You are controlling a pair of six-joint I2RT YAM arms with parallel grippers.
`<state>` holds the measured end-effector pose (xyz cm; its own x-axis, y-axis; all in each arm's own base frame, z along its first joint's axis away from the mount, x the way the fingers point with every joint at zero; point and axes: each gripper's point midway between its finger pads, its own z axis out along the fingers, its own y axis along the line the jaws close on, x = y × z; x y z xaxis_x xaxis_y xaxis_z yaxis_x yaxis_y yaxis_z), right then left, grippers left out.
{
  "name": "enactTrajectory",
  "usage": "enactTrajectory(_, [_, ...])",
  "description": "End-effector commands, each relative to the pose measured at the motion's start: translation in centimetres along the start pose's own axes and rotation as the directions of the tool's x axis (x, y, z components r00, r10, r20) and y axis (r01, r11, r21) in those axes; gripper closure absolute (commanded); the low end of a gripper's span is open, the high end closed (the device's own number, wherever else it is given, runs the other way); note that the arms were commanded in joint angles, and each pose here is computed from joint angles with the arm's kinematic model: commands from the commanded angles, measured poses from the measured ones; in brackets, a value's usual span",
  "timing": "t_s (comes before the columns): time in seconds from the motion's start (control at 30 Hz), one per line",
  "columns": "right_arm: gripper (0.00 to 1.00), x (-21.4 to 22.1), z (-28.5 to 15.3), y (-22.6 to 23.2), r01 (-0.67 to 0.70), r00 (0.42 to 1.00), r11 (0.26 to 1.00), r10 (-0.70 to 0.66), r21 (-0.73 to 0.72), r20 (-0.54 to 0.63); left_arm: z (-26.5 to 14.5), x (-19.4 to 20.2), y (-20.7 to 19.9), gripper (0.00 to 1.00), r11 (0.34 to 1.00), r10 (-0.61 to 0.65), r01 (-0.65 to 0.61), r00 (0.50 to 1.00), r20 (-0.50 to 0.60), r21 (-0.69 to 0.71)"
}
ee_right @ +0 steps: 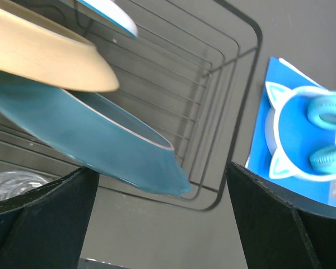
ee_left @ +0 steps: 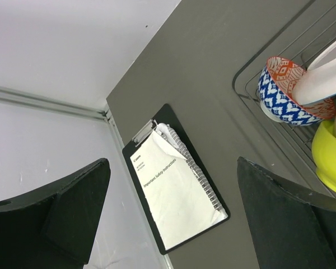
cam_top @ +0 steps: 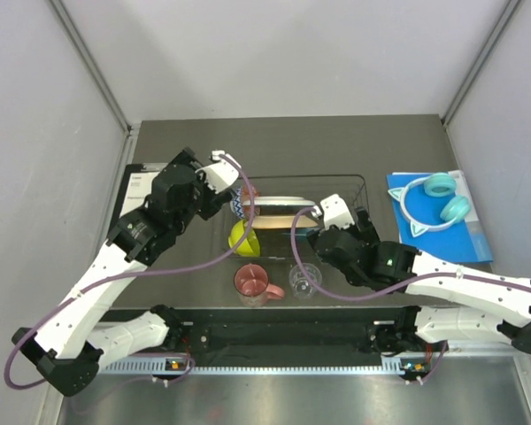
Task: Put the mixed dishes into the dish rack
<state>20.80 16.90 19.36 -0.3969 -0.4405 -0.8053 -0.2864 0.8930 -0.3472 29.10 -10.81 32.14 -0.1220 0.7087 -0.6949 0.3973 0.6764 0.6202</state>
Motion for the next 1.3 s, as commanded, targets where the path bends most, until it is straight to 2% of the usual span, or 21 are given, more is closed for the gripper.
enactTrajectory(0.0, [0.08,-3.1,-0.7,0.7,-0.02,0.998,0.997,0.024,-0.077,0.059,-0.4,-0.7,0.9,0.01,0.998,-0.062,0.063,0.996,0.061,-0.025])
enactTrajectory(0.2, [0.31,-3.1,-0.4,1.9,0.038,0.999,0.99,-0.034,-0.137,0.035,-0.1,0.0,1.0,0.01,0.995,-0.077,0.08,0.995,0.063,-0.053])
enactTrajectory(0.37, [0.36,-3.3,-0.4,2.3,0.057,0.998,0.987,-0.053,-0.153,0.025,-0.1,0.4,0.8,0.01,0.994,-0.092,0.096,0.994,0.063,-0.059])
enactTrajectory(0.53, [0.47,-3.5,-0.1,2.4,0.081,0.997,0.984,-0.078,-0.159,0.026,-0.2,0.5,1.0,0.01,0.992,-0.094,0.099,0.993,0.071,-0.071])
enactTrajectory(0.57, [0.5,-3.5,-0.1,2.6,0.087,0.996,0.983,-0.084,-0.163,0.025,-0.2,0.5,1.1,0.01,0.992,-0.094,0.1,0.993,0.071,-0.075])
enactTrajectory(0.6, [0.59,-3.5,0.1,2.7,0.098,0.995,0.981,-0.096,-0.166,0.023,-0.2,0.4,1.1,0.01,0.992,-0.095,0.101,0.993,0.074,-0.077])
enactTrajectory(0.67, [0.69,-3.6,0.2,3.1,0.106,0.994,0.978,-0.103,-0.178,0.026,-0.2,0.5,1.1,0.01,0.992,-0.096,0.102,0.993,0.074,-0.08])
enactTrajectory(0.7, [0.8,-3.6,0.3,3.3,0.119,0.993,0.976,-0.116,-0.18,0.022,-0.2,0.5,1.1,0.01,0.992,-0.095,0.101,0.993,0.076,-0.081])
enactTrajectory(0.73, [0.83,-3.6,0.3,3.5,0.123,0.992,0.975,-0.121,-0.187,0.024,-0.2,0.5,1.1,0.01,0.992,-0.095,0.101,0.993,0.074,-0.082])
enactTrajectory(0.87, [0.91,-4.0,0.5,4.0,0.146,0.989,0.969,-0.144,-0.199,0.029,-0.1,0.5,1.1,0.01,0.991,-0.097,0.104,0.992,0.08,-0.087])
enactTrajectory(1.27, [0.93,-5.8,0.8,6.4,0.173,0.985,0.944,-0.163,-0.279,0.061,0.3,1.1,0.6,0.01,0.991,-0.088,0.095,0.993,0.08,-0.091])
